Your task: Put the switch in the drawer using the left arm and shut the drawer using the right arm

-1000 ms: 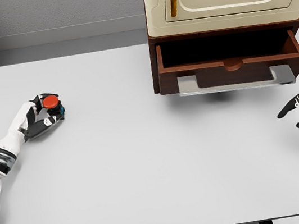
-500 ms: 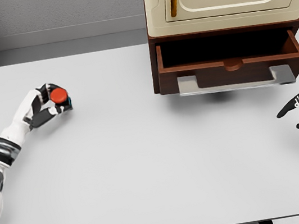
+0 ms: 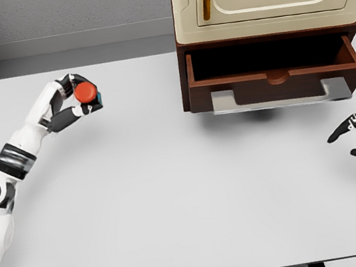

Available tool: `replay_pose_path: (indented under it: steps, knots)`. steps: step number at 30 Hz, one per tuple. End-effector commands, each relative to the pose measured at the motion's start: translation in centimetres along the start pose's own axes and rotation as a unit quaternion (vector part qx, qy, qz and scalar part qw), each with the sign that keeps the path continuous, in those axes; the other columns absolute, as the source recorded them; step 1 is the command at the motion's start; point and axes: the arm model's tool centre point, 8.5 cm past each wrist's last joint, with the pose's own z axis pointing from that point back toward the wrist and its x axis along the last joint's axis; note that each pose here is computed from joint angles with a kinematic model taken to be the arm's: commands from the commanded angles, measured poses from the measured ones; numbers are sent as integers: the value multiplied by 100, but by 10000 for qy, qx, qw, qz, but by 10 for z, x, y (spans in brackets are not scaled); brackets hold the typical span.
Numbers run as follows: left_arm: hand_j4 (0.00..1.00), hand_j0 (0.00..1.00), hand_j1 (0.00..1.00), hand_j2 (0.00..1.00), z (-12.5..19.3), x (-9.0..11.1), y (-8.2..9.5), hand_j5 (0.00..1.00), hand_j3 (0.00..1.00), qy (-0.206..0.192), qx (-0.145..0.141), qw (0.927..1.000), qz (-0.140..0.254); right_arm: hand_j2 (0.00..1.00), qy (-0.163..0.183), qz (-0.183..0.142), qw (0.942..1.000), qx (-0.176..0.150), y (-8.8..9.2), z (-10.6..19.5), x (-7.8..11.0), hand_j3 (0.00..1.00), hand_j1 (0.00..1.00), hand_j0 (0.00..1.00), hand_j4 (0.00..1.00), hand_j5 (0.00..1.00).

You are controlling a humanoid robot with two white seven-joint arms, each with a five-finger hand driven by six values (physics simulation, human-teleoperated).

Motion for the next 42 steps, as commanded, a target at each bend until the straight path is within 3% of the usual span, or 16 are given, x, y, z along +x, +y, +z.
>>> replay_pose_path:
  steps: [1,10,22,31,42]
  knots:
    - [35,35,35,35,-9,5,-14,35,35,-134,-80,9999,-30,64,-24,-50,10000,3,1,-1,0,64,64,64,64,64]
    - [35,35,35,35,-33,34,-29,35,35,-582,-199,9980,-147,59,-59,-71,9999,53,4,-5,1,59,59,59,59,59]
    - [35,35,35,35,-70,60,-56,35,35,-984,-496,9931,-409,62,-2,-28,9999,163,4,-2,0,62,62,62,62,62]
    - [35,35,35,35,-91,83,-78,35,35,-1224,-659,9860,-921,64,-16,14,9999,130,0,-3,0,64,64,64,64,64]
    - [34,34,34,34,-128,116,-109,34,34,-1457,-828,9705,-1735,63,4,9,9999,149,1,-2,0,63,63,63,63,63]
